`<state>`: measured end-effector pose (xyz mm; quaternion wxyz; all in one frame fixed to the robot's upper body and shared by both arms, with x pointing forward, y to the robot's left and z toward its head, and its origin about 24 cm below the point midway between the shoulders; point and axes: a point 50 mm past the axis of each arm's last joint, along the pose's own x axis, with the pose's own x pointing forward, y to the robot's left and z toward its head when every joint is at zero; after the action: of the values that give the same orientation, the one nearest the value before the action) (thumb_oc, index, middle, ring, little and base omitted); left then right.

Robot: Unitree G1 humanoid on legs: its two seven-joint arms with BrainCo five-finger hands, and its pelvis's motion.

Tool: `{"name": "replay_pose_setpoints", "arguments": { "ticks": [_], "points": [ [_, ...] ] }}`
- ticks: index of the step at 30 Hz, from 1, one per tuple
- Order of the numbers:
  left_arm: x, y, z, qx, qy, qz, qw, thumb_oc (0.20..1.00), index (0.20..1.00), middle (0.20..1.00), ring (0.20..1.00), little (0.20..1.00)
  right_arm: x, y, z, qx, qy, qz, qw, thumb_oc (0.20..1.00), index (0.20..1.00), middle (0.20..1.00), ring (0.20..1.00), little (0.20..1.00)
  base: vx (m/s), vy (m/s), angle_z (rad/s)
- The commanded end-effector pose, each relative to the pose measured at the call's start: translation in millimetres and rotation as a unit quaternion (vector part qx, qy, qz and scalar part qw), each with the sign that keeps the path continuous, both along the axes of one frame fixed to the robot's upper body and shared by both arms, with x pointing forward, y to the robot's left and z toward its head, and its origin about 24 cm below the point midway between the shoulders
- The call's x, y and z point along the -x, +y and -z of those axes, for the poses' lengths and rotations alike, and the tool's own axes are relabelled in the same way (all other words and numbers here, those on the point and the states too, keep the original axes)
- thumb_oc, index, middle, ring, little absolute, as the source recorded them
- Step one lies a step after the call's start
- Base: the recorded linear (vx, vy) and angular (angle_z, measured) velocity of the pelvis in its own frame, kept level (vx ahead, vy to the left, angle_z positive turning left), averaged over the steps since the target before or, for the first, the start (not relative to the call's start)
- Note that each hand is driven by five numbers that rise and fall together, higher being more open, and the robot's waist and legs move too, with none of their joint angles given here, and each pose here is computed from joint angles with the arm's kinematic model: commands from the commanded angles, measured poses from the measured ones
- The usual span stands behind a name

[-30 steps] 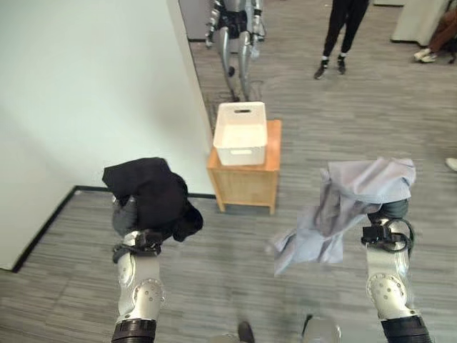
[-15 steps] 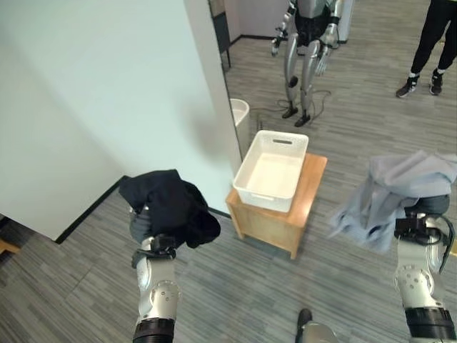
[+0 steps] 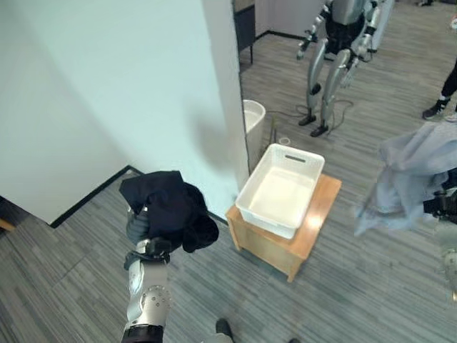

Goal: Pick up bed clothes into laundry basket.

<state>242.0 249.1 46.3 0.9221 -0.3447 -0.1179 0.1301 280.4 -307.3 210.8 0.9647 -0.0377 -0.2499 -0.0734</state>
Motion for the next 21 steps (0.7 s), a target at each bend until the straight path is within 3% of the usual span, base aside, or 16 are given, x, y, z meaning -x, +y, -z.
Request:
{"name": "replay_pose_setpoints", "arguments": {
  "ticks": [1, 4, 8, 9, 17, 21],
  "points": [
    [1, 11, -37, -0.047, -0.081, 0.014, 0.996, 0.200, 0.200, 0.200, 0.200, 0.200, -13, 14, -52, 0.036, -0.088, -0.009, 0.995, 0.200, 0.200, 0.200, 0.200, 0.200, 0.10, 0.064, 0.31],
    [10, 12, -29, -0.046, -0.061, 0.018, 0.997, 0.200, 0.200, 0.200, 0.200, 0.200, -31, 13, -97, 0.071, -0.104, 0.017, 0.992, 0.200, 0.200, 0.200, 0.200, 0.200, 0.08, 0.055, 0.17],
    [13, 12, -22, -0.038, -0.044, 0.022, 0.998, 0.200, 0.200, 0.200, 0.200, 0.200, -40, 25, -118, 0.075, -0.120, 0.005, 0.990, 0.200, 0.200, 0.200, 0.200, 0.200, 0.05, 0.032, 0.07],
    [15, 11, -16, -0.036, -0.029, 0.029, 0.998, 0.200, 0.200, 0.200, 0.200, 0.200, -45, 39, -132, 0.099, -0.127, -0.004, 0.987, 0.200, 0.200, 0.200, 0.200, 0.200, 0.04, 0.022, 0.11],
    [13, 9, -9, -0.019, -0.012, 0.032, 0.999, 0.200, 0.200, 0.200, 0.200, 0.200, -59, 80, -135, 0.181, -0.117, -0.021, 0.976, 0.200, 0.200, 0.200, 0.200, 0.200, 0.02, 0.010, 0.06],
    [13, 8, -5, -0.013, -0.003, 0.031, 0.999, 0.200, 0.200, 0.200, 0.200, 0.200, -66, 88, -136, 0.174, -0.116, -0.018, 0.978, 0.200, 0.200, 0.200, 0.200, 0.200, 0.00, 0.000, 0.00]
  ]
}}
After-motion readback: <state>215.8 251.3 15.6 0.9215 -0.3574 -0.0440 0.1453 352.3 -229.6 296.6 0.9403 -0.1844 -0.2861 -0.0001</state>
